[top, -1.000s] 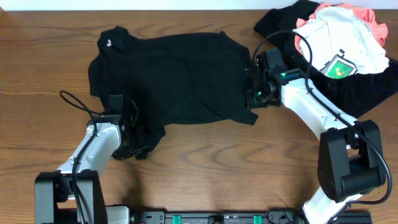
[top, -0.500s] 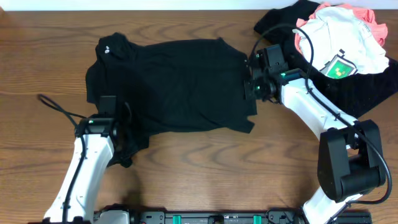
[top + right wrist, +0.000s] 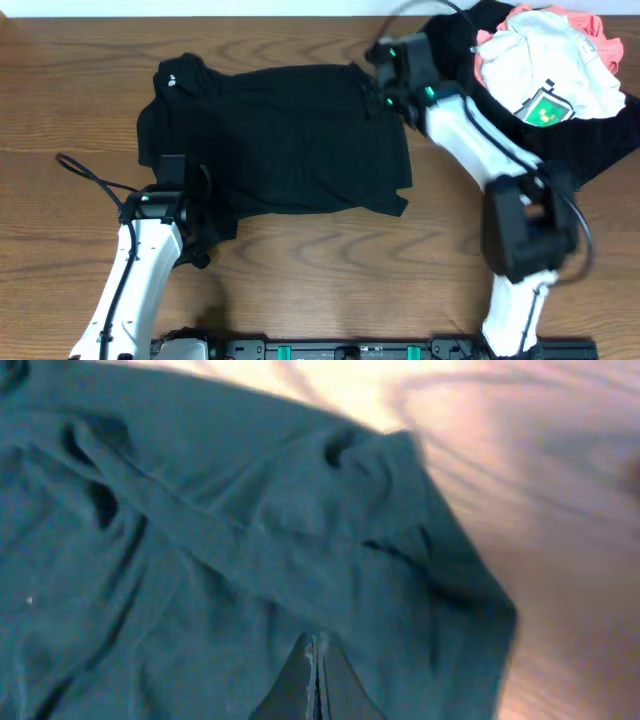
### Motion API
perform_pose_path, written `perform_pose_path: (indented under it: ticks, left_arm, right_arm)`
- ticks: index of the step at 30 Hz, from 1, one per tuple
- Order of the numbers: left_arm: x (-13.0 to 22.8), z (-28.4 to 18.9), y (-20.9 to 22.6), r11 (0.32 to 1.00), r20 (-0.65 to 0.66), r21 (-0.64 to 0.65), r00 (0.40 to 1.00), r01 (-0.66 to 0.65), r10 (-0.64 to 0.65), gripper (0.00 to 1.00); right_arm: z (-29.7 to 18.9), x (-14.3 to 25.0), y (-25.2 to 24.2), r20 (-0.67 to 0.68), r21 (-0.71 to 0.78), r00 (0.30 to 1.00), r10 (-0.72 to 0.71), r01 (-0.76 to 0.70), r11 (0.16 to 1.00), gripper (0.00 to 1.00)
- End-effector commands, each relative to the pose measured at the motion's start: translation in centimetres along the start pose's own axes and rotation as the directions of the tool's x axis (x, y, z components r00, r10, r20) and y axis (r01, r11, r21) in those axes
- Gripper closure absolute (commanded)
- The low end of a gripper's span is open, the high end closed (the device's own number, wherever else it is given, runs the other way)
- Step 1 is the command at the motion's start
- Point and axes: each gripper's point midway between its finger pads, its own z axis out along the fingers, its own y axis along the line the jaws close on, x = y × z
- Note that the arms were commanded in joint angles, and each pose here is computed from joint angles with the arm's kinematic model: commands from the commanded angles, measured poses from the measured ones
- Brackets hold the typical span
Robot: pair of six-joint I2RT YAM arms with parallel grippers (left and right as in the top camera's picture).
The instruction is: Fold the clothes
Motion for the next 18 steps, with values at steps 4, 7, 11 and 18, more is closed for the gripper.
perform_pose_path:
  ticks: [4,7,11,18]
  left_arm:
    - [-0.4,-0.4,0.1,1.0,0.018,-0.003,1.0,0.014,-0.014,0.94]
    - [-0.4,-0.4,0.1,1.0,0.018,-0.003,1.0,0.014,-0.014,0.94]
    - [-0.4,-0.4,0.1,1.0,0.019,-0.003,1.0,0.014,-0.014,0.94]
    - [-0.4,-0.4,0.0,1.0,0.02,-0.003,1.0,0.015,-0.014,0.94]
  right_arm:
    - [4.1,-4.4,0.5,-0.012,-0.019,0.996,-0.091,0.091,0.996,0.83]
    - [6.2,-4.7,-0.2,-0.017,-0.022,0.996,-0.086,0.085,0.996,0.64]
    - [8.2,-3.2,-0.6,-0.049,-0.025,0.995,-0.084,0.083,0.996,0.49]
    - [10.3,-0.9,-0.6,-0.095,-0.062,0.991,-0.095,0.089,0.994,0.54]
